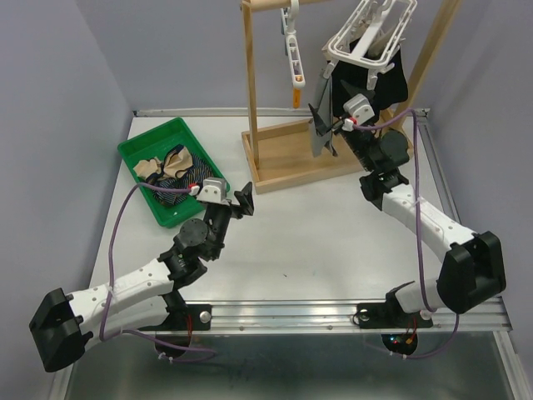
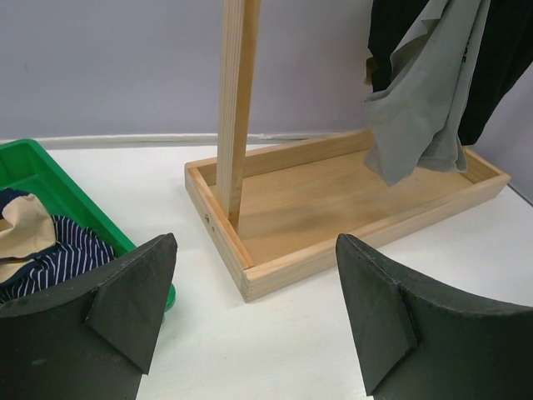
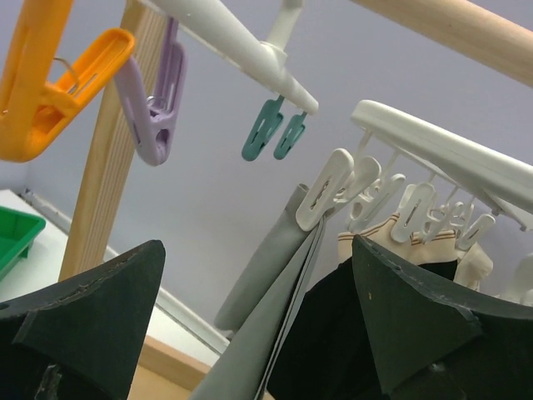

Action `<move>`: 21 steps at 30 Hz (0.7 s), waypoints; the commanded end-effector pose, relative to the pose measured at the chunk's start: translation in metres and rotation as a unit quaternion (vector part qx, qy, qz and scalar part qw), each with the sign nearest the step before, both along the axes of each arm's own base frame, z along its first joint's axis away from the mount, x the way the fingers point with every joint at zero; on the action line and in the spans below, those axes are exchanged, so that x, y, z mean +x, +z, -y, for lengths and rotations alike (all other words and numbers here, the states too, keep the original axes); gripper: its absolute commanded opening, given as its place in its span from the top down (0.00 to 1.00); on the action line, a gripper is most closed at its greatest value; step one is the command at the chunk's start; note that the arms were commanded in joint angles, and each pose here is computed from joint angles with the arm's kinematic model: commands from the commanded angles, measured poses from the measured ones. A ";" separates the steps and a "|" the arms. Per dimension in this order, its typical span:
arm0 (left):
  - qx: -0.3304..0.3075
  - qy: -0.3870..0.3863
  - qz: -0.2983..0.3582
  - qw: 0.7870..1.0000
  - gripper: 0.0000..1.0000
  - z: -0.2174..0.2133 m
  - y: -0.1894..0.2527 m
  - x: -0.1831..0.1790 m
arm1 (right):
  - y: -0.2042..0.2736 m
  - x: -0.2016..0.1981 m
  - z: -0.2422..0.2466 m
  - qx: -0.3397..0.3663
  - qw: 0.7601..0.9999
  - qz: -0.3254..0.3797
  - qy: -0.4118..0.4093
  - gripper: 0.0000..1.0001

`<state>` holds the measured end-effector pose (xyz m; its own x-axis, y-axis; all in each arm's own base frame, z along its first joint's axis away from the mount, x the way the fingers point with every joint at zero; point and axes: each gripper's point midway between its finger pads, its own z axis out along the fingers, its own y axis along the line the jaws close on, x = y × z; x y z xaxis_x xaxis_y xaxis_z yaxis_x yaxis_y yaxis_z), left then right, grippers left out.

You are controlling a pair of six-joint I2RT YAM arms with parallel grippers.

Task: Remove the underwear clipped to the hanger
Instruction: Remove the underwear from the hanger.

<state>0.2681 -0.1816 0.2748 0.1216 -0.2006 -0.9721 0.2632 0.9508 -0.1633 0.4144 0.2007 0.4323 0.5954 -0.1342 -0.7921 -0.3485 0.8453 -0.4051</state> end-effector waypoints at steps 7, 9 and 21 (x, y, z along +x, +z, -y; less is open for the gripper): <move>-0.023 -0.004 0.014 1.000 0.11 -0.002 0.009 0.003 | 0.036 0.005 0.003 0.073 0.995 0.061 -0.003 0.04; -0.023 -0.005 0.015 1.000 0.11 -0.002 0.010 0.004 | 0.043 0.005 0.003 0.080 0.994 0.076 -0.003 0.05; -0.022 -0.002 0.018 1.000 0.11 -0.003 0.015 0.008 | 0.055 0.033 0.003 0.110 0.990 0.082 -0.025 0.08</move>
